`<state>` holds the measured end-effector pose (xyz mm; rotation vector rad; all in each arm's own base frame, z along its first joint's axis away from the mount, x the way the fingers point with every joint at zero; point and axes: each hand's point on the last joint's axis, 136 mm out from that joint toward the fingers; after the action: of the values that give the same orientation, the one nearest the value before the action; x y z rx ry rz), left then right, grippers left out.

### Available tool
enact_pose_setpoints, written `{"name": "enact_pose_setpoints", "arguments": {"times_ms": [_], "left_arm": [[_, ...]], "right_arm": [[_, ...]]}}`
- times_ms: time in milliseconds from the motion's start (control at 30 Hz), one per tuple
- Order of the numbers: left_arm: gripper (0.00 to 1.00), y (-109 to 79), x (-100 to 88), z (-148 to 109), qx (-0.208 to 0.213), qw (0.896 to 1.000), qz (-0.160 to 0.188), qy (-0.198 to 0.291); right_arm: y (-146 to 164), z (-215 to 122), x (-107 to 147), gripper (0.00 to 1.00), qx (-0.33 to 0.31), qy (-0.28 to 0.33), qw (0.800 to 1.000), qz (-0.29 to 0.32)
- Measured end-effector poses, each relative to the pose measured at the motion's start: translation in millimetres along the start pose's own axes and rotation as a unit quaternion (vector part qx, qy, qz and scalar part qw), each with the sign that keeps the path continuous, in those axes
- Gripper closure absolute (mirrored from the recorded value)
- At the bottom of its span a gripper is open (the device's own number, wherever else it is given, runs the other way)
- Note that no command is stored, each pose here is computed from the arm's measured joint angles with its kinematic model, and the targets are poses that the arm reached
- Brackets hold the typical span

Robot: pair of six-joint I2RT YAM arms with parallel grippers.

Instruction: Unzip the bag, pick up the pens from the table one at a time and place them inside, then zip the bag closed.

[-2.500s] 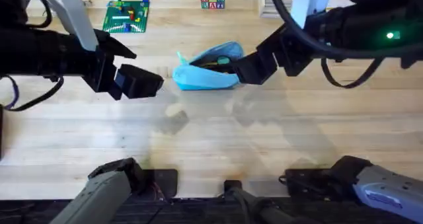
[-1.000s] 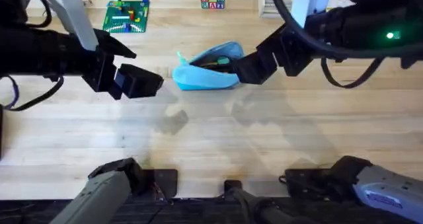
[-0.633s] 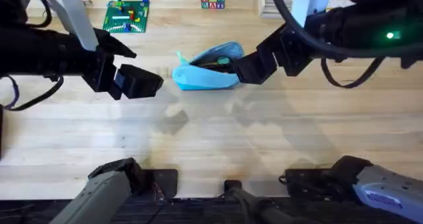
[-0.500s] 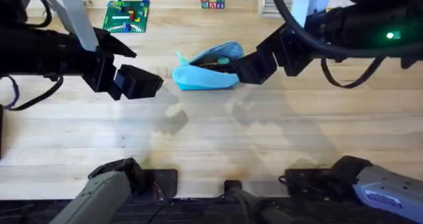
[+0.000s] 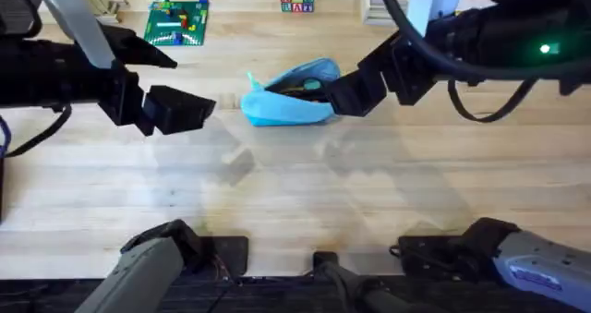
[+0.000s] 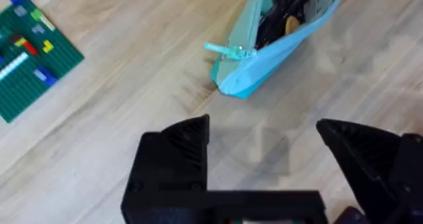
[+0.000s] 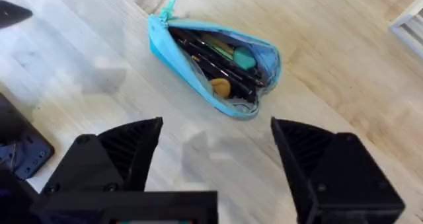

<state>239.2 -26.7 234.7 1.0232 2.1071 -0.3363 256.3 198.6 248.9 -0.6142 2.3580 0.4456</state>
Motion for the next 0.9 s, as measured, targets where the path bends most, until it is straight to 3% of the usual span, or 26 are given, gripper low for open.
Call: {"name": "enact_pose_setpoints", "arguments": {"times_ms": [267,633,900], "left_arm": [[0.009,10.9,2.4,-1.2,0.004,1.0,0.011,-0.026],[0.009,24.5,25.7,21.1,0.07,0.997,0.002,-0.043],[0.009,32.5,38.4,30.4,0.092,0.993,0.031,-0.061]], "right_arm": [[0.3,0.0,-2.3,0.004,-0.001,-0.005,1.0,-0.001],[0.7,-0.1,-5.2,0.005,-0.001,-0.011,1.0,-0.001],[0.9,-0.1,-6.1,0.004,-0.002,-0.012,1.0,-0.001]]}}
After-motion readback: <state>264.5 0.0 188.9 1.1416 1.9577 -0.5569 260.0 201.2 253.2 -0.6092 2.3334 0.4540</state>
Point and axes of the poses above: each hand's point on the last joint's axis, 136 mm out from that joint toward the fingers, its own z axis out along the fingers, its own y axis along the line the jaws close on, x = y × z, and after that the axes turned 10 degrees about z, right-handed
